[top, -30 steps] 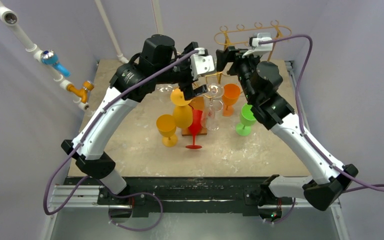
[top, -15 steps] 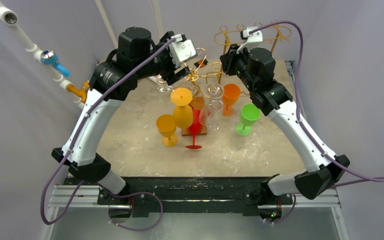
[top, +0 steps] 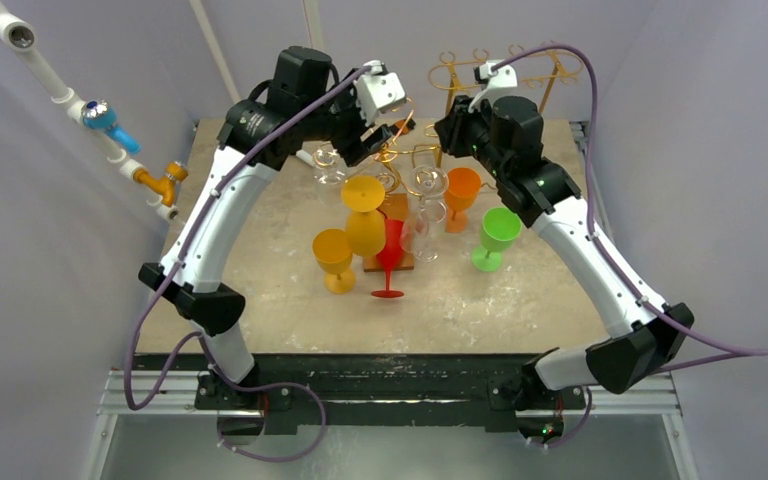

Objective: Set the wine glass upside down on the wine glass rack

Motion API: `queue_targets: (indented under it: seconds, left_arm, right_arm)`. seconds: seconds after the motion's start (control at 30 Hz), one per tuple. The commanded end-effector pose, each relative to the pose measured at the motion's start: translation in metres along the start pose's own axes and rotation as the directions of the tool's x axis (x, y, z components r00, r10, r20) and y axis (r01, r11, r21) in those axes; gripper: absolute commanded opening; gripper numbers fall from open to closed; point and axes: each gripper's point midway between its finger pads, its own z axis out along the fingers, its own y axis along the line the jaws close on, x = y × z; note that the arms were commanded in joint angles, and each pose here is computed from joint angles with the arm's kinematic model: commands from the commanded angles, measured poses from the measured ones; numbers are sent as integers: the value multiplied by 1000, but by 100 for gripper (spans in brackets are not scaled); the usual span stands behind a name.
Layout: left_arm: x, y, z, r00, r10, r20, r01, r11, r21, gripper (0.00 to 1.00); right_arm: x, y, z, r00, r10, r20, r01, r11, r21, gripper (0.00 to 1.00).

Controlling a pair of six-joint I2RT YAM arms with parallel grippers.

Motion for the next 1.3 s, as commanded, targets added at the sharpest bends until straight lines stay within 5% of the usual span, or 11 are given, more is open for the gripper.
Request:
queue_targets:
  seconds: [0.0,0.53,0.63,0.97,1.27]
  left_arm:
    - [30,5,-24,965,-222,-142,201,968,-152,66]
    - [54,-2,-6,956,-214,-199,189,972,-137,63]
    - [55,-1,-3,957,-211,-198,186,973,-137,62]
    - [57,-2,1,958,-200,-207,176,976,-127,53]
    - [55,-2,3,959,-193,-206,170,978,-121,51]
  right_arm:
    - [1,0,-4,1000,26,1,-26,1000,-18,30]
    - [19,-4,-3,998,56,-38,-57,998,-37,27]
    - [19,-5,-6,998,57,-37,-58,998,-30,39]
    - [-22,-13,-23,997,44,66,-46,999,18,41]
    - [10,-20,-3,997,64,-44,-64,998,6,39]
